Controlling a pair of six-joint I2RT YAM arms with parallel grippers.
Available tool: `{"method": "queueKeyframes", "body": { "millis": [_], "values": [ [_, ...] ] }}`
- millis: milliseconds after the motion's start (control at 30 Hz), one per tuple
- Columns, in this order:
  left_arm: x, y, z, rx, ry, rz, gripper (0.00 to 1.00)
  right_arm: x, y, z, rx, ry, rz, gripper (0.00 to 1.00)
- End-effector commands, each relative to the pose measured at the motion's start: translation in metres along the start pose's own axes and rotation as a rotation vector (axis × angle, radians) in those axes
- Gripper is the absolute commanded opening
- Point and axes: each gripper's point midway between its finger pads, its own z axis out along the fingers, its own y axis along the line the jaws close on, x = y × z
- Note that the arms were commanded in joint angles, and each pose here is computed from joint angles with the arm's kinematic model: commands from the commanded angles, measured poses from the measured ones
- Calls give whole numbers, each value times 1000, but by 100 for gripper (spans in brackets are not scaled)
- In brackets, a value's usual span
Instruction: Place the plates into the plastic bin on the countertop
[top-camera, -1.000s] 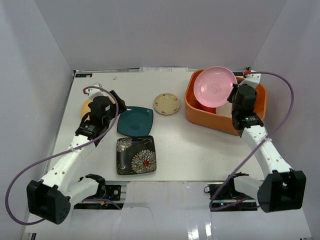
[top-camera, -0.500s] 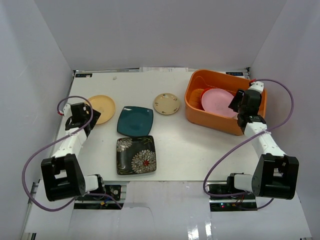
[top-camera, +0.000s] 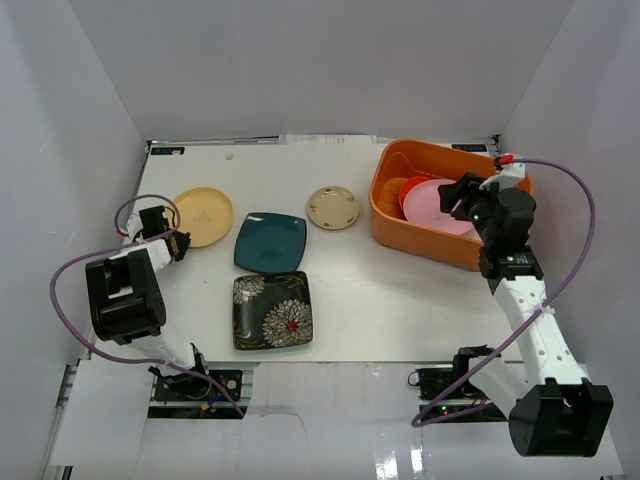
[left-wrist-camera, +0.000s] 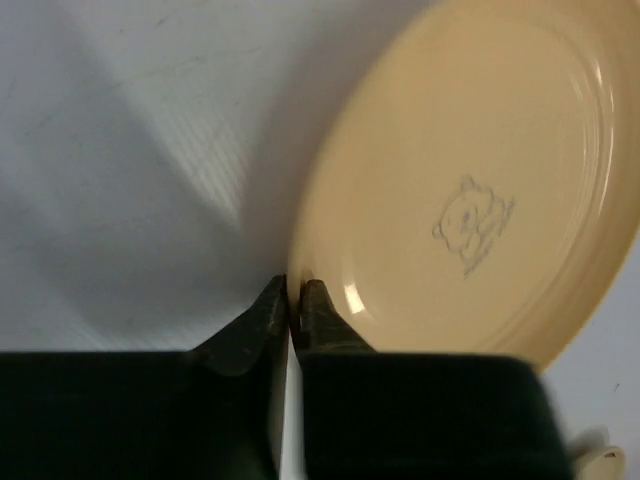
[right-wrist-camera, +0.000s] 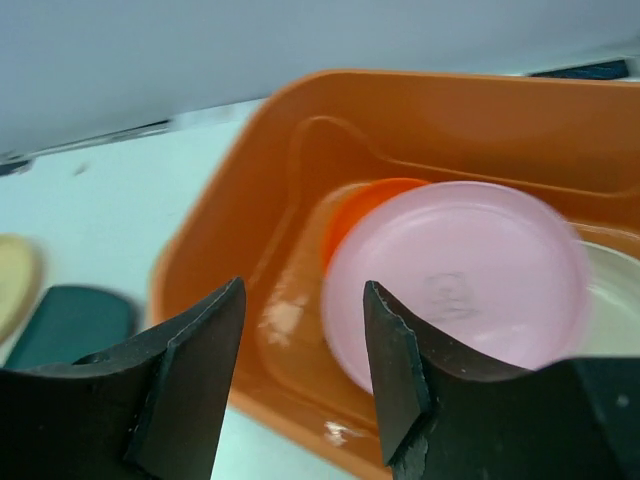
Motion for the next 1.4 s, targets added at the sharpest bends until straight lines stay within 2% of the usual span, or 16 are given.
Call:
{"method": "queueKeyframes", "body": {
  "millis": [0,33,167,333,433,533,900,933,1033,1100,1167,1200,1267,1300,1333,1367],
  "values": [
    [-2,-8,7,13,9,2,7,22,69,-10,-257,52,21,57],
    [-2,-8,7,14,11,3,0,24,82,-12,-291,46,17,57],
    [-15,-31,-10,104,-20,18,0,50,142,-20,-443,122,-17,63],
    [-32,-94,-86,384,-84,90,0,54,197,-21,-554,163,-59,84],
    [-12,-123,-133,527,-110,195,0,68,231,-15,-617,219,-80,90],
    [24,-134,-159,612,-66,301,0,66,257,-12,-651,229,-98,97],
    [108,-136,-221,871,167,563,0,94,268,20,-607,302,-99,100],
    [112,-137,-223,883,178,580,0,101,270,22,-609,319,-87,94],
    [127,-140,-229,922,222,627,0,113,274,27,-621,354,-67,89],
    [129,-142,-232,939,237,641,0,116,273,31,-607,363,-64,81],
    [130,-143,-235,948,239,648,0,116,271,33,-590,356,-60,49],
    [130,-142,-234,945,237,650,0,115,267,36,-562,343,-59,19],
    [127,-142,-233,921,221,653,14,101,263,35,-538,292,-49,8],
    [125,-142,-232,916,212,660,26,93,255,40,-485,258,-56,8],
    [122,-143,-231,902,198,662,47,78,248,40,-463,221,-54,8],
    [121,-143,-231,897,189,664,55,67,243,41,-446,195,-52,8]
  ]
}}
